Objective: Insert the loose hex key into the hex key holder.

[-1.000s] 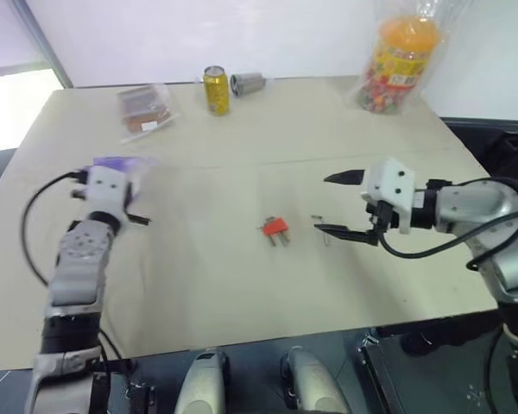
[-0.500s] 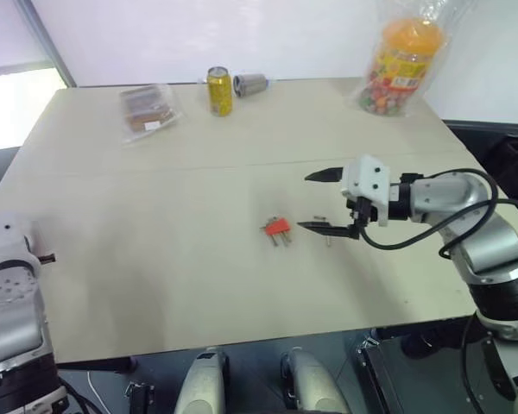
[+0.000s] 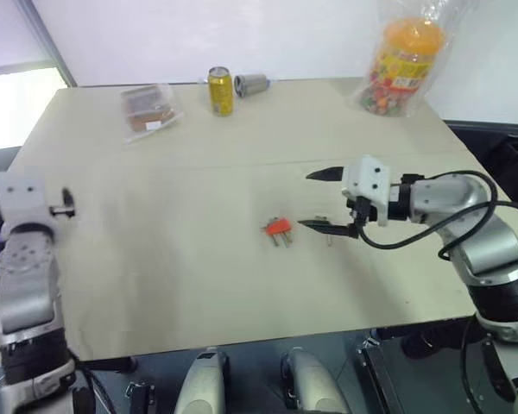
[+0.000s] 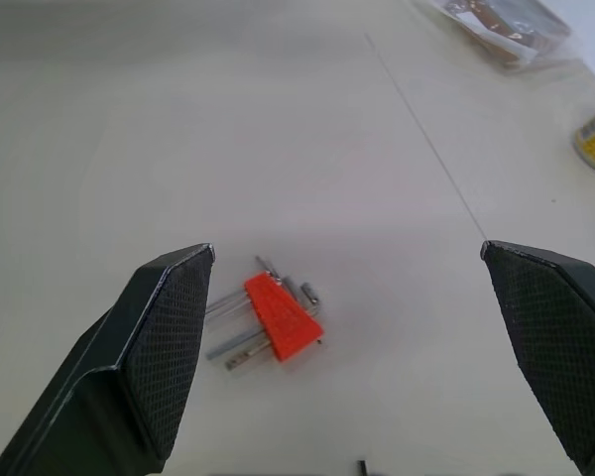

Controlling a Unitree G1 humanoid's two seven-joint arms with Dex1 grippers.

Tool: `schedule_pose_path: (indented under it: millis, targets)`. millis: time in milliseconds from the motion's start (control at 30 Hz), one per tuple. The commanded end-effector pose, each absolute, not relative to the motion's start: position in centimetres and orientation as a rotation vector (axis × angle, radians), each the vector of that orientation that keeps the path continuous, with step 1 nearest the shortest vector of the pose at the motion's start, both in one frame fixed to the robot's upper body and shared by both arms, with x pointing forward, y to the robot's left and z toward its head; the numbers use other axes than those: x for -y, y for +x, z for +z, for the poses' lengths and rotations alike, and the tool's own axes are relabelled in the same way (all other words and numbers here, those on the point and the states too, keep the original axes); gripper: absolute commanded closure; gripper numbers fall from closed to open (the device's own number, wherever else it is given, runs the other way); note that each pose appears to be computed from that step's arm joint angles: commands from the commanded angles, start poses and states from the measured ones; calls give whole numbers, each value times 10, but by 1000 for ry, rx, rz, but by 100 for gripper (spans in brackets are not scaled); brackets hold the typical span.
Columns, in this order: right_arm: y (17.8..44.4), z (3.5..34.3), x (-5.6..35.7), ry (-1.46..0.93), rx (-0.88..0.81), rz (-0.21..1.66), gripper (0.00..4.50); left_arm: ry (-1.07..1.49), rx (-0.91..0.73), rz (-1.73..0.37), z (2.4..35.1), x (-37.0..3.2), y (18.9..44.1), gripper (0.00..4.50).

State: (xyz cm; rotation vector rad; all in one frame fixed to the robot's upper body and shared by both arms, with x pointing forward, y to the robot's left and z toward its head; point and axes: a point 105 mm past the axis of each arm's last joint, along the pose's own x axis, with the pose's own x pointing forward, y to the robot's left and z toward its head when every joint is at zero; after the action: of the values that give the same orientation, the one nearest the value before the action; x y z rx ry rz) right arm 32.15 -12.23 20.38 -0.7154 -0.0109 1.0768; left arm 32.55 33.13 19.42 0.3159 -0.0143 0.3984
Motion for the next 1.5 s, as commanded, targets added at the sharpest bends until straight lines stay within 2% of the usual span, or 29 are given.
schedule_pose_path:
  millis: [33, 167, 267, 567, 800, 1500]
  targets:
    - [337, 197, 130, -811, 17, 1007, 0, 278, 109, 162, 219, -278, 340, 10]
    - [348, 175, 131, -859, -26, 1011, 0, 194, 222, -268, 233, -204, 337, 10]
    - [357, 160, 125, -856, -37, 1023, 0, 167, 166, -496, 219, -179, 326, 10]
    - [379, 138, 110, -848, -46, 1049, 0, 116, -60, -776, 190, -177, 299, 10]
    - [379, 125, 105, -849, -72, 1100, 0, 143, -85, -795, 187, -179, 291, 10]
    - [360, 104, 64, -721, -115, 1188, 0, 162, -50, -746, 191, -183, 293, 10]
